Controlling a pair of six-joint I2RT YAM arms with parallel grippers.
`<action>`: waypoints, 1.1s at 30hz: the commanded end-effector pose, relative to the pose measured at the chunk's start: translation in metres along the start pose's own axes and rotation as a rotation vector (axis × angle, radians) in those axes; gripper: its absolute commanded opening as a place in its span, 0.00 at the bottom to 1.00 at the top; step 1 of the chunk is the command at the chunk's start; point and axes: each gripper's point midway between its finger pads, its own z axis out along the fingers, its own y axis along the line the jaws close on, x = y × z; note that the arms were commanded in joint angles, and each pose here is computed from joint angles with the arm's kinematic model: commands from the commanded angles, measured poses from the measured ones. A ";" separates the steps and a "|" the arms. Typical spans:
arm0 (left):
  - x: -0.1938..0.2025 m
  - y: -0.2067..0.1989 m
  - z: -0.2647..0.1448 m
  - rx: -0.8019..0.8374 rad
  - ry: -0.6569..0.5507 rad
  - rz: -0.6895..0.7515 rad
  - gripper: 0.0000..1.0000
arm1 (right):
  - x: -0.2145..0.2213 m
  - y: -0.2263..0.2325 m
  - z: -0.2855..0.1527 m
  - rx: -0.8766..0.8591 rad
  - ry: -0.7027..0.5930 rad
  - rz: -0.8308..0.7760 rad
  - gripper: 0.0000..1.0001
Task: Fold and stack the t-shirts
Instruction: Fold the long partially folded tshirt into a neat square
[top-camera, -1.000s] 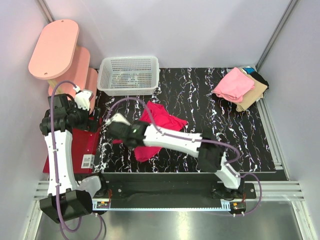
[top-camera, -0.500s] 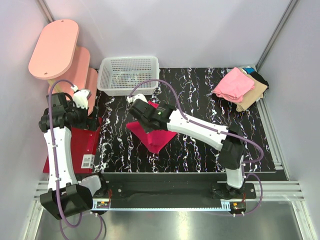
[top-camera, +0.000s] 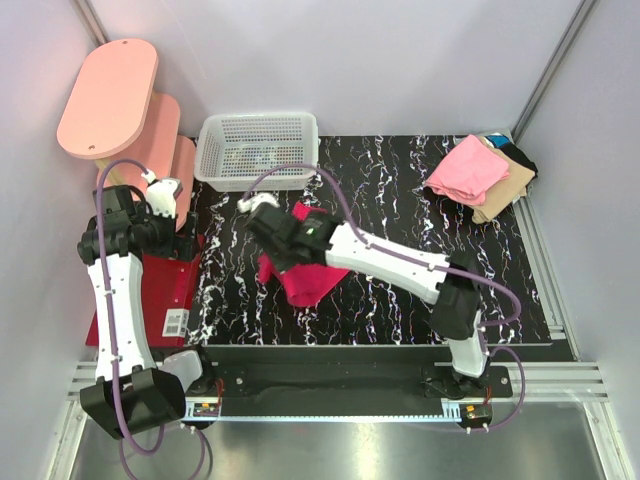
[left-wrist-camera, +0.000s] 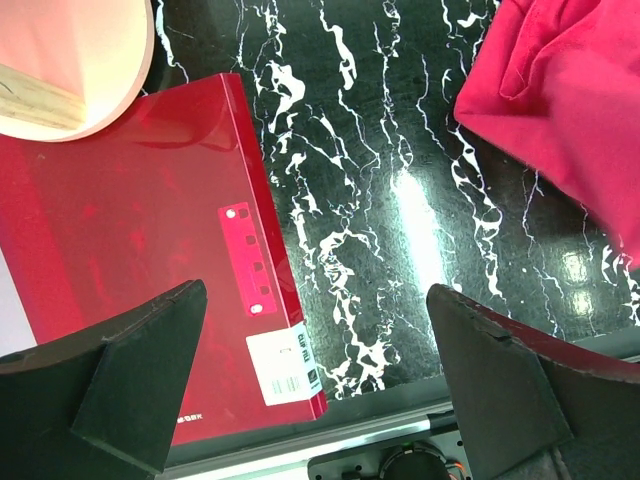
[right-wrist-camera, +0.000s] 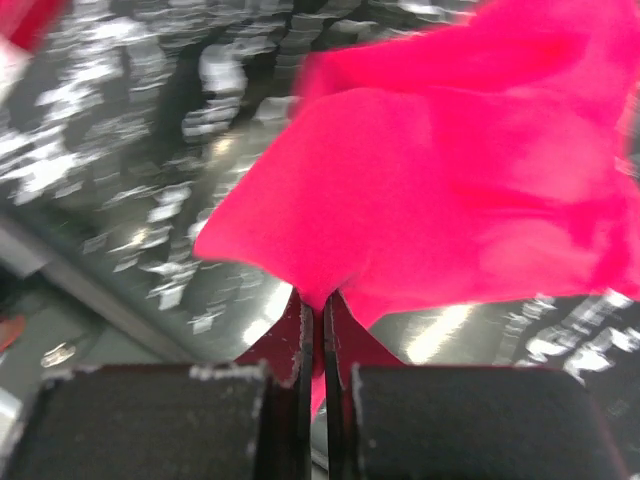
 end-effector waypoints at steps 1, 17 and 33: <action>-0.022 -0.003 -0.016 -0.006 -0.096 0.027 0.99 | -0.003 0.074 -0.027 -0.163 -0.010 -0.094 0.00; -0.017 -0.007 -0.017 0.003 -0.101 0.057 0.99 | 0.014 0.051 -0.008 -0.336 0.104 0.046 0.00; -0.022 -0.013 -0.007 0.086 -0.067 0.037 0.99 | 0.042 -0.078 0.116 -0.297 0.253 0.306 0.11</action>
